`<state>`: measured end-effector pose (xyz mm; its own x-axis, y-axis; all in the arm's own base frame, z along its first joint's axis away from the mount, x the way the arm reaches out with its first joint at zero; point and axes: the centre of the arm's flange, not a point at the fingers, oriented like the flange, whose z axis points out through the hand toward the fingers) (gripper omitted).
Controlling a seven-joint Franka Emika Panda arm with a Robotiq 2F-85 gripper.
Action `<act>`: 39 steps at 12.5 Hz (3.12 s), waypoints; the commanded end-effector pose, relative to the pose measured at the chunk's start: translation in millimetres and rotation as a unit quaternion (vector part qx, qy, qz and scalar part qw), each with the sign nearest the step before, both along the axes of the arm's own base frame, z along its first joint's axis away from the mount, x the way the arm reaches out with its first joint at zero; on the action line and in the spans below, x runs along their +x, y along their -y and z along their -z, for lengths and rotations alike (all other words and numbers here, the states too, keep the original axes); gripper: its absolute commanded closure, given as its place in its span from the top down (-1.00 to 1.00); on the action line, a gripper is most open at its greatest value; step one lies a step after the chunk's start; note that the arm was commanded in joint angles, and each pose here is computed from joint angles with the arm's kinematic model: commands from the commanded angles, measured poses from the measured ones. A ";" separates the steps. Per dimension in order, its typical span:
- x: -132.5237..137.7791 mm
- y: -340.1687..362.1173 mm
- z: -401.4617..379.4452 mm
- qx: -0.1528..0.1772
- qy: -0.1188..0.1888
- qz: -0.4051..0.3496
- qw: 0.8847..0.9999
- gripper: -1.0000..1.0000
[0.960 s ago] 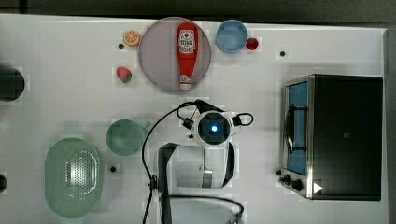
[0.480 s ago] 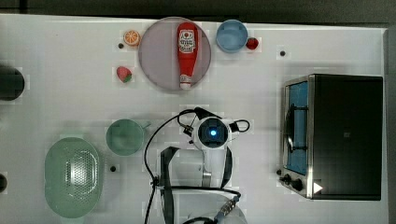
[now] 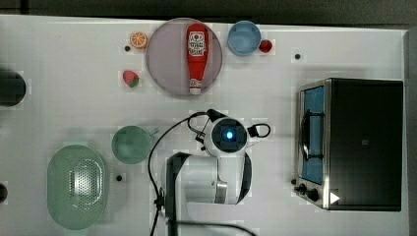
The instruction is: Pick Banana and place it in mug.
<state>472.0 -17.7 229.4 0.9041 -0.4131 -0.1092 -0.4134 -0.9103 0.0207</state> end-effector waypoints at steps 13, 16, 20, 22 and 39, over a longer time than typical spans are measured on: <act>-3.8 -163.2 -225.0 -0.033 0.047 -0.169 0.984 -0.42; -15.3 -206.3 -208.0 -0.039 0.034 -0.138 0.989 -0.42; -26.6 -252.6 -171.2 -0.042 0.017 -0.066 0.997 -0.42; -24.3 -264.3 -143.9 -0.027 0.021 -0.043 0.998 -0.42; 16.3 -230.0 -104.0 -0.001 0.057 0.069 0.996 1.00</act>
